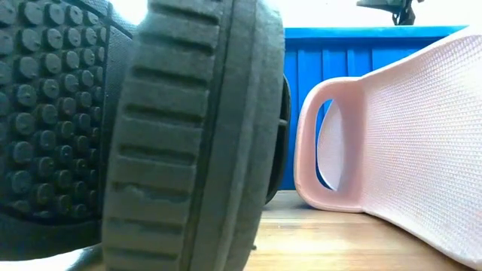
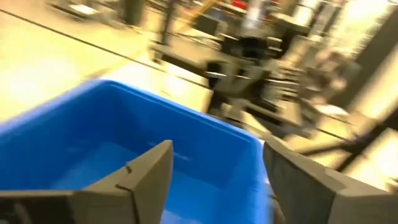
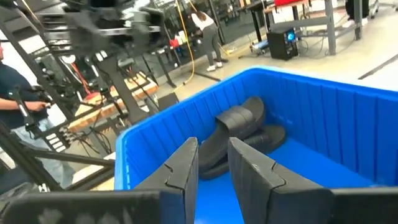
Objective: Pick and place slides into bin
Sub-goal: Put the black slides into the blue bin
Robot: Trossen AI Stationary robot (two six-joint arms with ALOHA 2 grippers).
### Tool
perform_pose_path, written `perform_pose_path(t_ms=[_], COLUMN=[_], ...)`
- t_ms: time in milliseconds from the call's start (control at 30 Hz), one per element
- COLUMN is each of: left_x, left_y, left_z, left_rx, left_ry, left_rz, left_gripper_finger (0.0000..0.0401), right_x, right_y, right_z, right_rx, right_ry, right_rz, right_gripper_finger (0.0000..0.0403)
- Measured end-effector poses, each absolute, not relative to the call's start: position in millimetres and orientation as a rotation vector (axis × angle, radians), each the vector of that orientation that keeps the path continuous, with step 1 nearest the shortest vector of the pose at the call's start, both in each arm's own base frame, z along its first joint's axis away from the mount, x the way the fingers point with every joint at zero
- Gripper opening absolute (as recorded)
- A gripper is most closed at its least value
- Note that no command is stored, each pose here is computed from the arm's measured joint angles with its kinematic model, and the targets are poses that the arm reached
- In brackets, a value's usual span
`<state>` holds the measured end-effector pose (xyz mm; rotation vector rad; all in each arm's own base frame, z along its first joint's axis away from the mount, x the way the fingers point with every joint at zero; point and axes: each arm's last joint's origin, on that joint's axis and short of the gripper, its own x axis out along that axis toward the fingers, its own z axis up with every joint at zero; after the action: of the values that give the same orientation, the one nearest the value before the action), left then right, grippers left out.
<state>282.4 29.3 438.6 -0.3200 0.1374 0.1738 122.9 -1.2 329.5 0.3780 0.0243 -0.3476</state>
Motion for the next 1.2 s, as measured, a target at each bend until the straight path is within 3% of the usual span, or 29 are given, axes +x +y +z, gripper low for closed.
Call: perform_pose_path(t_ms=[167,367,667,900,1200], left_x=[284,276,266,261,242], left_y=[5,-12,-33,-57,-101], left_z=[437,440,447,446,439], left_rx=[-0.355,-0.297,-0.184,-0.191,-0.322], left_ry=[0.176,0.19,0.161,0.187,0.338], left_rz=[0.042,-0.026,-0.127,-0.22,-0.508], left_gripper_finger=[0.0182,0.012,0.0044,0.0021,0.0019], right_x=[135,150,171,183,190], right_y=[1,3,13,25,33], right_z=[325,335,354,360,357], right_rx=[0.409,0.627,0.582,0.57,0.559], right_ry=[0.062,-0.059,-0.199,-0.294,-0.274], right_rz=[-0.326,-0.286,0.045,0.158,0.185], right_gripper_finger=[0.0075,0.0068,0.0081,0.0076,0.0076])
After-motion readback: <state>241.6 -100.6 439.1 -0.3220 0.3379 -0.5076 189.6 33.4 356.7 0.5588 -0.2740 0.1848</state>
